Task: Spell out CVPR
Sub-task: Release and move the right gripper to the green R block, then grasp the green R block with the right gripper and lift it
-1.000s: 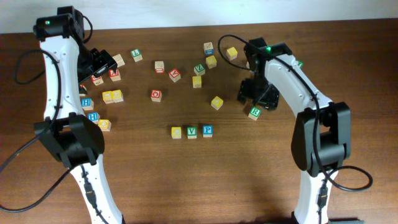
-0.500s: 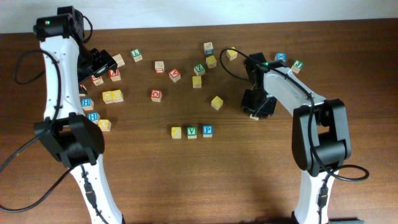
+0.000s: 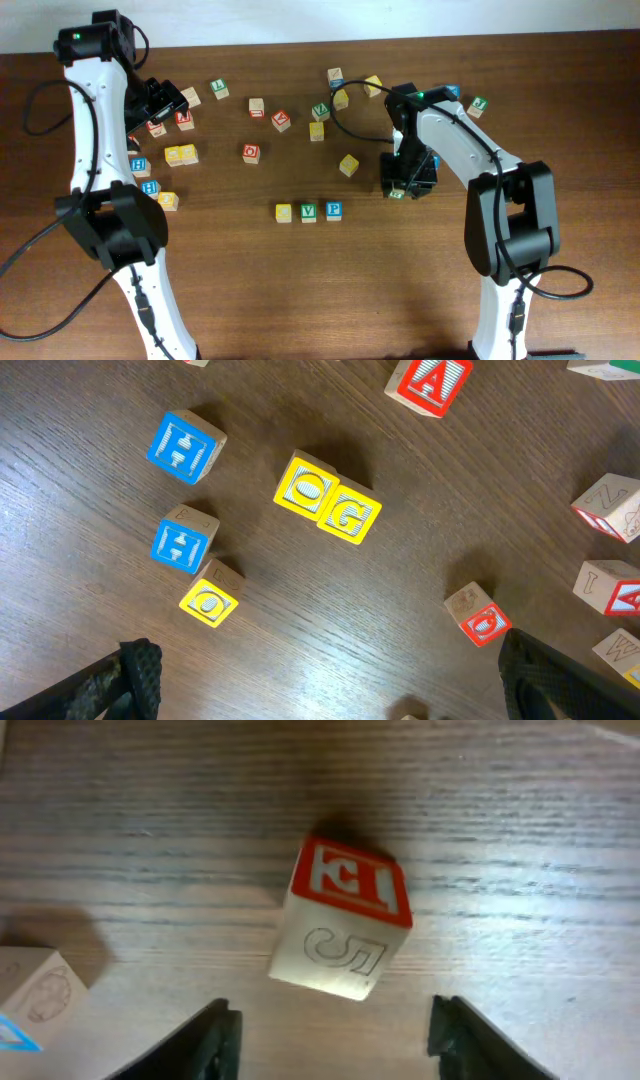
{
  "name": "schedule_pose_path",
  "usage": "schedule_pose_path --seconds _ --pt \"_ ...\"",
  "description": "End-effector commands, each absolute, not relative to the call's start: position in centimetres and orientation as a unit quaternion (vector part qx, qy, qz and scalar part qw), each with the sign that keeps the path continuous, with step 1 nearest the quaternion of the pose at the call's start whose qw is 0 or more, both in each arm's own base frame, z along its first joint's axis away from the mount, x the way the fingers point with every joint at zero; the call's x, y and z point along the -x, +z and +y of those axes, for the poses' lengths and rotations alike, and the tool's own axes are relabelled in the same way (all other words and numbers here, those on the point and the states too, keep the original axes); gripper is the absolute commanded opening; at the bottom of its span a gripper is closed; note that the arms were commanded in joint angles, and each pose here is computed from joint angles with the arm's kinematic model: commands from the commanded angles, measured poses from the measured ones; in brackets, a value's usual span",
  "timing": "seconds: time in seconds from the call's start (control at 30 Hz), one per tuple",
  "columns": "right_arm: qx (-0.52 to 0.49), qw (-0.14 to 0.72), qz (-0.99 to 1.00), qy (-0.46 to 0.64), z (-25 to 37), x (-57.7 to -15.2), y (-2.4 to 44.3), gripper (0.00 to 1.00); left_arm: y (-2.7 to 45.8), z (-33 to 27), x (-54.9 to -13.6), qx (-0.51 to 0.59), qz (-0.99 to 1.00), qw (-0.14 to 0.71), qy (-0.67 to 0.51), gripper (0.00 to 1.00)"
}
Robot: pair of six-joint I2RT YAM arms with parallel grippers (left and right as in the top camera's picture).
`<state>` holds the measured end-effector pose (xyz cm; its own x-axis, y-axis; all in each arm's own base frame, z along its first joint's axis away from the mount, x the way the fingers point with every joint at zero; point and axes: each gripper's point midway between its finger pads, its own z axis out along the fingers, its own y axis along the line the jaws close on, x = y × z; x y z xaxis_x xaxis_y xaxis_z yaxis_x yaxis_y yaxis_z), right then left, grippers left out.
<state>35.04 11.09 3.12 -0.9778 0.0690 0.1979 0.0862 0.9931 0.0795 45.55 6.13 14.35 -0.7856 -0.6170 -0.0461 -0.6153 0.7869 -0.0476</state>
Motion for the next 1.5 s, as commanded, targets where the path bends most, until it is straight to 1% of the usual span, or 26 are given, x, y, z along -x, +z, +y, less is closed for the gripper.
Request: schedule_pose_path --seconds 0.0,0.1,0.23,0.27,0.3,0.37,0.47,0.5,0.53,0.57,0.6,0.63,0.67,0.73,0.8,0.83,0.87,0.9,0.97,1.0,1.07,1.1,1.23,1.33,1.4,1.47 --pt "0.059 0.083 -0.994 -0.037 10.9 -35.4 2.6 0.58 14.8 6.4 -45.7 0.333 0.942 0.038 -0.011 0.99" --pt "0.066 0.067 -0.995 -0.04 11.5 -35.7 1.1 0.58 14.8 6.4 -45.7 0.333 0.942 0.038 -0.011 0.99" --pt "0.059 0.045 -0.996 -0.048 12.3 -36.9 1.7 0.57 14.8 6.4 -45.7 0.333 0.942 0.038 -0.011 0.99" --pt "0.059 0.046 -0.996 -0.048 12.3 -36.8 1.8 0.51 14.8 6.4 -45.7 0.333 0.942 0.038 -0.011 0.99" --pt "0.059 0.049 -0.996 -0.05 12.3 -36.7 1.8 0.41 14.8 6.4 -45.7 0.333 0.942 0.038 -0.011 0.99" --pt "0.06 0.053 -0.995 -0.054 12.4 -36.5 1.8 0.34 14.8 6.4 -45.7 0.333 0.942 0.038 -0.011 0.99" --pt "0.061 0.061 -0.995 -0.059 12.7 -36.7 3.5 0.31 14.8 6.4 -45.7 0.333 0.942 0.038 -0.011 0.99" --pt "0.061 0.066 -0.994 -0.061 12.8 -36.6 4.2 0.27 14.8 6.4 -45.7 0.333 0.942 0.038 -0.011 0.99" --pt "0.054 0.072 -0.994 -0.069 13.0 -36.4 4.9 0.2 14.8 6.4 -45.7 0.333 0.942 0.038 -0.011 0.99" --pt "0.043 0.074 -0.993 -0.08 13.4 -36.4 5.2 0.18 14.8 6.4 -45.7 0.333 0.942 0.038 -0.011 0.99" --pt "0.043 0.071 -0.994 -0.072 13.2 -36.5 5.2 0.32 14.8 6.4 -45.7 0.333 0.942 0.038 -0.011 0.99" --pt "0.043 0.065 -0.996 -0.053 12.5 -36.6 5.1 0.43 14.8 6.4 -45.7 0.333 0.942 0.038 -0.011 0.99" --pt "0.043 0.061 -0.996 -0.042 12.1 -36.8 5.0 0.5 14.8 6.4 -45.7 0.333 0.942 0.038 -0.011 0.99" --pt "0.09 0.021 -0.996 -0.015 10.5 -38.9 5.6 0.53 14.8 6.4 -45.7 0.333 0.942 0.038 -0.011 0.99" --pt "0.122 -0.013 -0.992 -0.031 8.4 -41.5 8.2 0.55 14.8 6.4 -45.7 0.333 0.942 0.038 -0.011 0.99" --pt "0.156 -0.047 -0.986 -0.039 5.6 -43.7 10.5 0.59 14.8 6.4 -45.7 0.333 0.942 0.038 -0.011 0.99" --pt "0.183 -0.075 -0.979 -0.044 3.2 -45.2 11.3 0.59 14.8 6.4 -45.7 0.333 0.942 0.038 -0.011 0.99" --pt "0.201 -0.102 -0.973 -0.044 1.0 -46.6 11.5 0.62 14.8 6.4 -45.7 0.333 0.942 0.038 -0.011 0.99" --pt "0.183 -0.143 -0.972 -0.039 -2.0 -48.5 11.0 0.76 14.8 6.4 -45.7 0.333 0.942 0.038 -0.011 0.99" --pt "0.176 -0.152 -0.972 -0.029 -2.8 -49.0 10.6 0.78 14.8 6.4 -45.7 0.333 0.942 0.038 -0.011 0.99" --pt "0.19 -0.164 -0.968 0.025 -4.9 -49.6 9.8 0.78 14.8 6.4 -45.7 0.333 0.942 0.038 -0.011 0.99" --pt "0.216 -0.169 -0.96 0.053 -6.0 -49.9 9.2 0.78 14.8 6.4 -45.7 0.333 0.942 0.038 -0.011 0.99" --pt "0.216 -0.142 -0.964 0.061 -6.2 -50.3 5.1 0.74 14.8 6.4 -45.7 0.333 0.942 0.038 -0.011 0.99" --pt "0.214 -0.134 -0.966 0.047 -5.6 -50.4 4.1 0.67 14.8 6.4 -45.7 0.333 0.942 0.038 -0.011 0.99" --pt "0.214 -0.129 -0.967 0.047 -5.6 -50.4 3.4 0.67 14.8 6.4 -45.7 0.333 0.942 0.038 -0.011 0.99" --pt "0.202 -0.117 -0.972 0.031 -5.0 -50.3 2.4 0.63 14.8 6.4 -45.7 0.333 0.942 0.038 -0.011 0.99"
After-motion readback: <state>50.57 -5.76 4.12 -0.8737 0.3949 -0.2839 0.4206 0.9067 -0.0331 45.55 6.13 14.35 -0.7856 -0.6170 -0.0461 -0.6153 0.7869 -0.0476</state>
